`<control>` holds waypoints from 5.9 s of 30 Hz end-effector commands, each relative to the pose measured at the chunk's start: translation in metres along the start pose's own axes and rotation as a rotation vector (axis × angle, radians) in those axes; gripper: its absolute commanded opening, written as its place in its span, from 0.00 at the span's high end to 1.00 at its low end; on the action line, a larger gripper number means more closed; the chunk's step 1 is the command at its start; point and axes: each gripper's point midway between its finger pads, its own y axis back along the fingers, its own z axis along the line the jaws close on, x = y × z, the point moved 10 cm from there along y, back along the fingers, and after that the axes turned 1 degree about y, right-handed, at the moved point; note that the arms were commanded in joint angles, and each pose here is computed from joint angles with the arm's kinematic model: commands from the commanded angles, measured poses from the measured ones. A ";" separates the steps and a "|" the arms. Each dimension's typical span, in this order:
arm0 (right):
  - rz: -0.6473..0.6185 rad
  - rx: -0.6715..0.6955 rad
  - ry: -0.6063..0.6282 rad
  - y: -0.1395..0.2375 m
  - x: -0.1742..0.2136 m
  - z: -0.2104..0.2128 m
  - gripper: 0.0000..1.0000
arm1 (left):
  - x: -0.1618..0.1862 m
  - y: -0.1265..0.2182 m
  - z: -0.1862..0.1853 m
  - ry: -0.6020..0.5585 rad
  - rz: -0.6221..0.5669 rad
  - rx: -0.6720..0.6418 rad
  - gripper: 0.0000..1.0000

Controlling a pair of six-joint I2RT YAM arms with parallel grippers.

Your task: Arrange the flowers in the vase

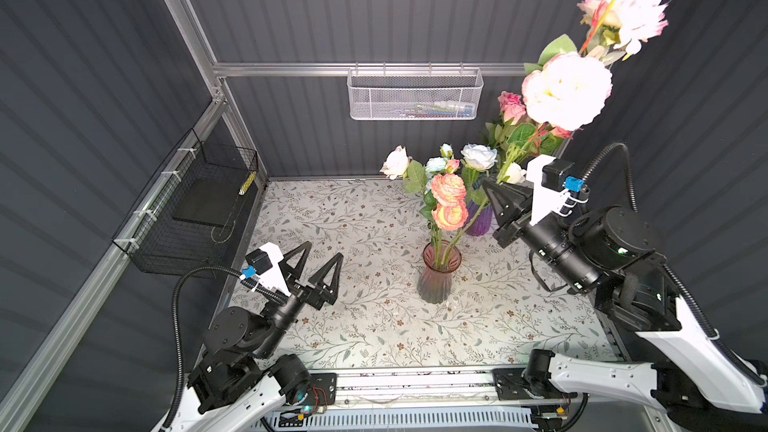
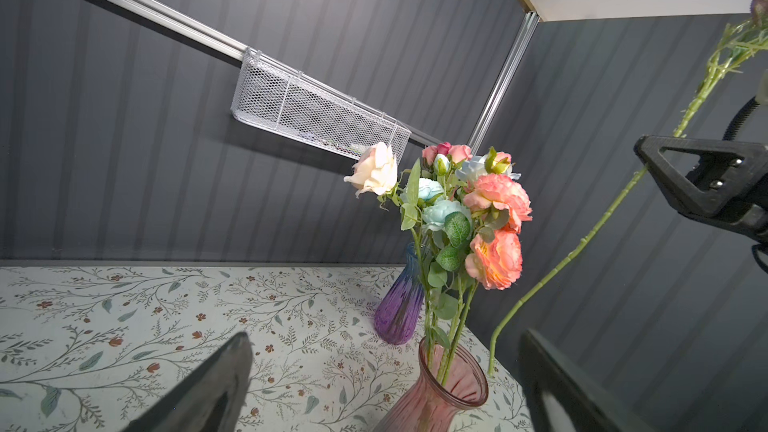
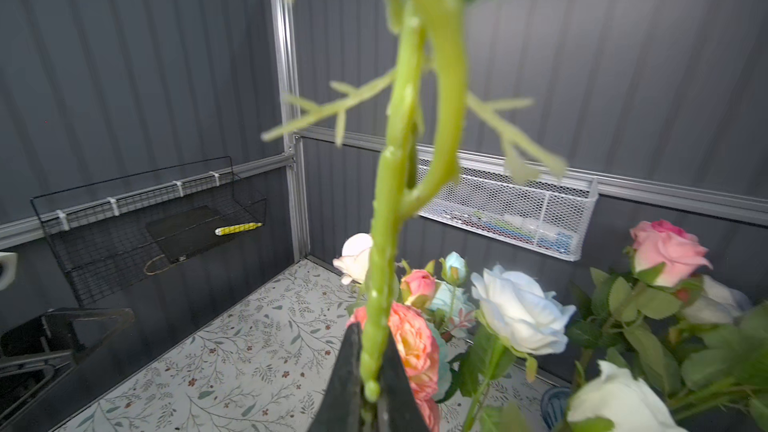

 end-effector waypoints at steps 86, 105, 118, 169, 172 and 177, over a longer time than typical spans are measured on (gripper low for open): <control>0.358 0.088 -0.345 0.003 0.171 -0.010 0.38 | 0.050 -0.045 0.004 -0.011 0.160 -0.061 0.00; 0.381 0.117 -0.329 0.023 0.163 -0.018 0.34 | 0.056 -0.055 0.002 -0.006 0.182 -0.056 0.00; 0.437 0.155 -0.365 0.036 0.167 -0.023 0.44 | 0.059 -0.059 0.002 -0.009 0.200 -0.054 0.00; 0.709 0.151 -0.839 -0.042 0.271 -0.020 0.66 | 0.064 -0.052 0.004 -0.020 0.256 -0.062 0.00; 0.712 0.148 -0.844 -0.046 0.274 -0.019 0.67 | 0.064 -0.052 0.005 -0.024 0.259 -0.063 0.00; 0.705 0.154 -0.842 -0.052 0.277 -0.019 0.68 | 0.063 -0.049 0.005 -0.027 0.257 -0.065 0.00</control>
